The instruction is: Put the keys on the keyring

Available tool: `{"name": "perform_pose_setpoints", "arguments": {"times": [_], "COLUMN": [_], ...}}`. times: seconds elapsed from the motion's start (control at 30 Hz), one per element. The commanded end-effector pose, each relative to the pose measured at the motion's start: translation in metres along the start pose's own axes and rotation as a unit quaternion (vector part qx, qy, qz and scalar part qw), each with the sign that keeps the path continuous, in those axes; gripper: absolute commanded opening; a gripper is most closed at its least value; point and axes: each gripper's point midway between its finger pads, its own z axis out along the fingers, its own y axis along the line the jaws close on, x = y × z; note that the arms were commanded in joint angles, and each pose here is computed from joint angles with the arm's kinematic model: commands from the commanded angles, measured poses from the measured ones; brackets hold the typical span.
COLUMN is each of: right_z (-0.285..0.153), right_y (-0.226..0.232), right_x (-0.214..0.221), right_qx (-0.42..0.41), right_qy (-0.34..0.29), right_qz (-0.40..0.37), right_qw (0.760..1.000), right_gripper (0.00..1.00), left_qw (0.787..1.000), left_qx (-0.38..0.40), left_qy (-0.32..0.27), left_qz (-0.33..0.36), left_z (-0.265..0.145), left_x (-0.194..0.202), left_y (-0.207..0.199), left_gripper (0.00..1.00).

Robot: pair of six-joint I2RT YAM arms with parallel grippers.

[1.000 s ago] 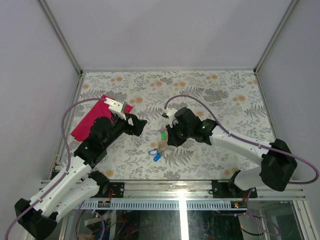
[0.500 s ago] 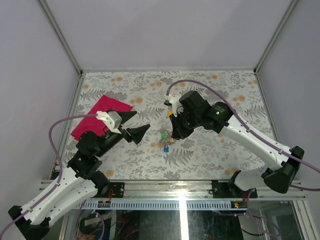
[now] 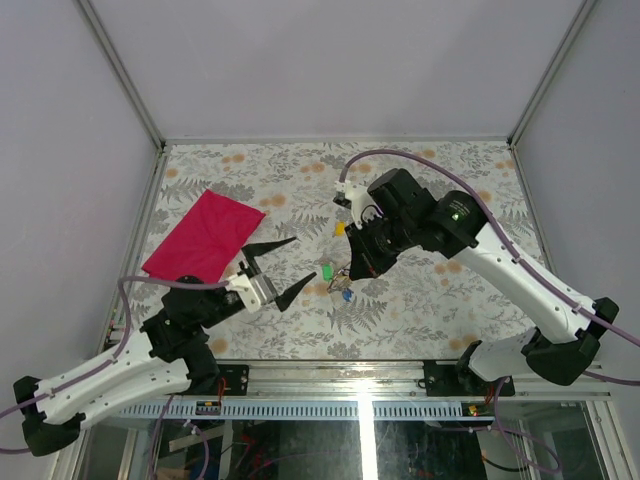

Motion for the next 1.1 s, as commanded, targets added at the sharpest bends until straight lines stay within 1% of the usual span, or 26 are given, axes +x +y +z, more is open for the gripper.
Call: {"name": "perform_pose_setpoints", "arguments": {"times": [0.0, 0.17, 0.27, 0.4, 0.6, 0.77, 0.93, 1.07], "right_z": [-0.012, -0.014, -0.016, -0.014, -0.014, -0.013, -0.015, -0.018], "right_y": [0.019, 0.023, 0.025, 0.025, 0.025, 0.025, 0.03, 0.034], "right_x": [-0.006, -0.009, -0.012, -0.014, -0.017, -0.017, -0.017, -0.015], "right_qx": [-0.034, -0.041, -0.043, -0.042, -0.041, -0.041, -0.052, -0.062], "right_qy": [0.003, 0.011, 0.013, 0.018, 0.017, 0.017, 0.012, 0.016], "right_qz": [-0.004, -0.008, -0.01, -0.009, -0.009, -0.004, -0.002, 0.0], "right_qw": [0.999, 0.999, 0.999, 0.999, 0.999, 0.999, 0.999, 0.998], "right_gripper": [0.0, 0.0, 0.0, 0.0, 0.0, 0.0, 0.0, 0.0], "left_qw": [0.995, 0.991, 0.988, 0.988, 0.988, 0.989, 0.988, 0.983], "left_qx": [-0.004, 0.019, 0.026, 0.045, 0.069, 0.073, 0.071, 0.057], "left_qy": [-0.033, -0.028, -0.027, -0.036, -0.044, -0.053, -0.04, -0.017], "left_qz": [0.098, 0.129, 0.15, 0.142, 0.131, 0.119, 0.129, 0.171], "left_z": [0.005, 0.013, 0.017, 0.02, 0.023, 0.029, 0.034, 0.038], "left_x": [-0.015, -0.013, -0.013, -0.018, -0.021, -0.029, -0.024, -0.01], "left_y": [0.005, -0.008, -0.013, -0.025, -0.04, -0.047, -0.049, -0.046], "left_gripper": [0.71, 0.69, 0.66, 0.61, 0.59, 0.56, 0.55, 0.51]}}
